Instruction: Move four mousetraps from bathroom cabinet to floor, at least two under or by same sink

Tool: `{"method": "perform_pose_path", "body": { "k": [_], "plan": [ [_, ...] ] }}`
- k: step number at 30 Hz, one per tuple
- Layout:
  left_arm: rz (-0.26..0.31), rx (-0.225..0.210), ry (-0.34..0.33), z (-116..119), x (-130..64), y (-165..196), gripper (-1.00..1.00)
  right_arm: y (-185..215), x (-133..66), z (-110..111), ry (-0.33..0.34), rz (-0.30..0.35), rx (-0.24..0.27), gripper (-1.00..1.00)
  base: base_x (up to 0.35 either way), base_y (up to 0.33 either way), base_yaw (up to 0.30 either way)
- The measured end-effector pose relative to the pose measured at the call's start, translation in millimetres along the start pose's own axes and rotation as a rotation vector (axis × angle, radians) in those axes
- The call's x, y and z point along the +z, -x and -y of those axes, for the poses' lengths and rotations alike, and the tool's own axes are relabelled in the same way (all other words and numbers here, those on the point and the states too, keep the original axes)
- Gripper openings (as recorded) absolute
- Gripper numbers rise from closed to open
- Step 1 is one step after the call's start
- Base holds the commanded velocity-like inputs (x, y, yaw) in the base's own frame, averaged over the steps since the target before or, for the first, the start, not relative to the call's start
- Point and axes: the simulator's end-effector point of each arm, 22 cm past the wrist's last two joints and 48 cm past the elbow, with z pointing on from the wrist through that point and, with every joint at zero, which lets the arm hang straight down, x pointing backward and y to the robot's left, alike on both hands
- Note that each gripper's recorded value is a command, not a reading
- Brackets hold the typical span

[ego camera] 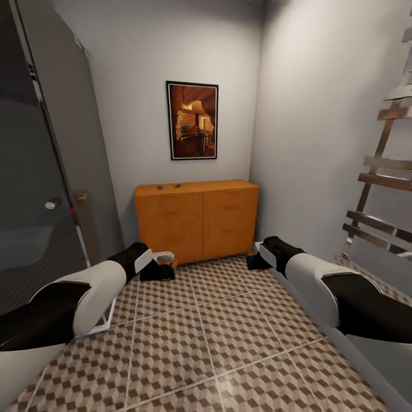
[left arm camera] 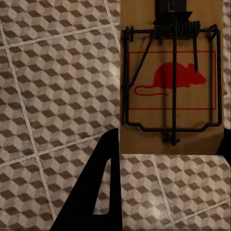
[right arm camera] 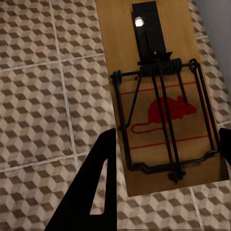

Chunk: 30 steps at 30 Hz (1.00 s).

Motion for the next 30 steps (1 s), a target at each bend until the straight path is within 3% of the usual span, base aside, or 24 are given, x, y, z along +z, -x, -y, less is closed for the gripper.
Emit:
{"method": "perform_pose_path", "body": {
  "k": [3,7,11,14,15,18,22,25,29,30],
  "plan": [
    [0.006,-0.007,-0.008,3.3,0.9,0.2,-1.00,0.8,0.4,2.7,-0.006,0.006,-0.003,-1.00,-0.347,0.000,0.000],
    [0.064,-0.010,-0.012,4.8,3.1,10.2,-1.00,-1.3,1.8,4.7,-0.008,0.005,-0.005,-1.00,-0.346,0.000,0.000],
    [0.058,-0.014,-0.009,1.5,14.3,-4.0,-1.00,-38.9,18.6,6.8,-0.026,-0.049,-0.041,-1.00,-0.346,0.000,0.000],
    [0.050,-0.024,0.000,-6.9,39.2,-38.4,-1.00,-121.0,48.3,12.8,-0.057,-0.153,-0.106,-1.00,-0.346,0.000,0.000],
    [0.044,-0.028,0.001,-8.7,44.7,-46.9,-1.00,-154.6,58.2,10.6,-0.050,-0.192,-0.107,-1.00,-0.346,0.000,0.000],
    [-0.005,-0.045,0.013,-21.0,74.7,-106.4,-1.00,-226.7,79.6,7.0,-0.041,-0.218,-0.125,-1.00,-0.346,0.000,0.000],
    [-0.031,-0.068,0.021,-30.3,96.9,-159.0,-1.00,-285.9,89.6,12.5,-0.040,-0.250,-0.125,-1.00,-0.347,0.000,0.000],
    [-0.048,-0.104,0.032,-43.3,112.7,-205.7,-1.00,-349.3,91.8,34.6,-0.060,-0.313,-0.114,-1.00,-0.347,0.000,0.000],
    [-0.096,-0.207,0.046,-64.7,127.0,-277.0,-1.00,-462.5,86.4,62.9,-0.080,-0.357,-0.105,-1.00,-0.297,0.000,-0.105],
    [-0.098,-0.217,0.047,-66.1,127.6,-281.9,-1.00,-460.0,87.2,64.2,-0.082,-0.342,-0.106,-1.00,-0.171,0.000,-0.224]
  ]
}}
